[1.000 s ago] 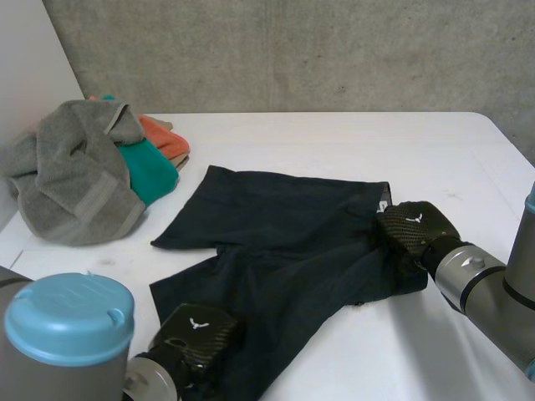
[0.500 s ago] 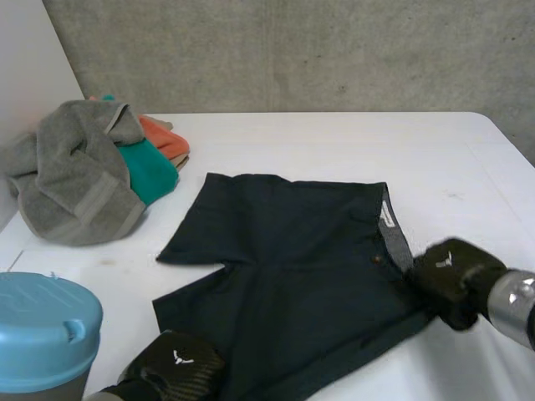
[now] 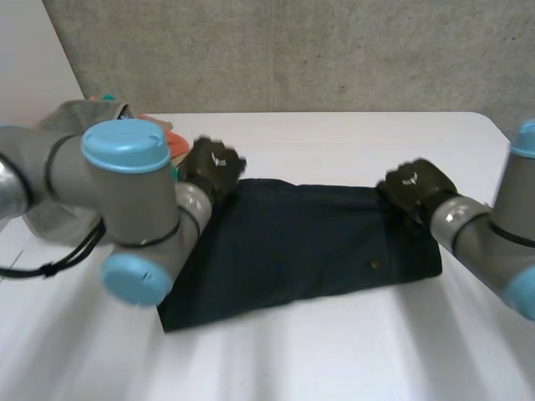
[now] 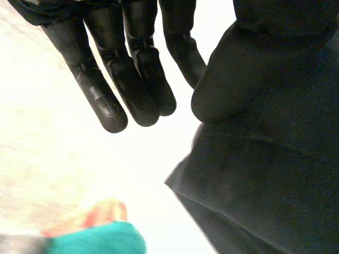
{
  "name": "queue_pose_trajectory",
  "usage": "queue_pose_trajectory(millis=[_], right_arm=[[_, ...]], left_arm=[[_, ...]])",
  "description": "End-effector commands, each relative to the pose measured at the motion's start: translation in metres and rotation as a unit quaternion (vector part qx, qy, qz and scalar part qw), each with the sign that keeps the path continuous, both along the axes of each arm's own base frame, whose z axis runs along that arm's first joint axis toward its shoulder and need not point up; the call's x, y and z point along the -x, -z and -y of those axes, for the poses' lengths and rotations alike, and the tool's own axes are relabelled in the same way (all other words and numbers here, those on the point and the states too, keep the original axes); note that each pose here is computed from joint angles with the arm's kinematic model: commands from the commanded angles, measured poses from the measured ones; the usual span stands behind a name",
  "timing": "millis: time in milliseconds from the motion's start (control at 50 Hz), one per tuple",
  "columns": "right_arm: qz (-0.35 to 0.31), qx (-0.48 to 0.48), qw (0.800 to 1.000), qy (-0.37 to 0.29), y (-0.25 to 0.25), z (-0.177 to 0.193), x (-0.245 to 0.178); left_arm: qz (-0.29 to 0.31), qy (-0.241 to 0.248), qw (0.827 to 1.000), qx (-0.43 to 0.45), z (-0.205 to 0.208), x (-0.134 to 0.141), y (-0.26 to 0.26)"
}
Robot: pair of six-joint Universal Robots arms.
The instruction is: Fold the laundry.
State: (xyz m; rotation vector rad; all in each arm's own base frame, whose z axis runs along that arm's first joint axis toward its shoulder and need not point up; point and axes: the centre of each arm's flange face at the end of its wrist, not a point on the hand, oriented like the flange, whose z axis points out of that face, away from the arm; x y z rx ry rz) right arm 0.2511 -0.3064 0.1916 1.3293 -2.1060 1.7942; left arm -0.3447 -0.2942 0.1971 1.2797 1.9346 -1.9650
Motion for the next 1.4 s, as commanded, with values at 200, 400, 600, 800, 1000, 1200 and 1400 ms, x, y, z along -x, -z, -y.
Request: queue_pose_trajectory(millis=[200, 400, 600, 800, 1000, 1200, 1400], right_arm=[[0.052, 0.178, 0.983, 0.011, 0.056, 0.1, -0.058], [0.042, 0.103, 0.994, 0.02, 0.04, 0.077, -0.048], [0.071, -0.062, 0.994, 0.062, 0.024, 0.038, 0.002], [0.054, -0.111, 0.99, 0.072, 0.067, 0.037, 0.011], [0.02, 0.043, 0.988, 0.145, 0.013, 0.057, 0.055], [-0.11, 0.133, 0.983, 0.061, -0.004, 0.037, 0.024], [-0.045, 0.18, 0.943, -0.276, 0.036, -0.088, -0.116]], left_arm=[[-0.026, -0.019, 0.987, 0.155, 0.104, 0.028, 0.057], [-0.042, -0.001, 0.985, 0.168, 0.077, 0.037, 0.046], [-0.053, -0.004, 0.989, 0.138, 0.036, 0.013, 0.008], [-0.082, -0.012, 0.992, 0.096, 0.018, 0.002, 0.009], [-0.099, -0.019, 0.989, 0.11, 0.004, -0.009, -0.023], [-0.133, -0.02, 0.985, 0.104, -0.016, -0.024, -0.046], [-0.141, -0.026, 0.987, 0.072, -0.03, -0.035, -0.041]])
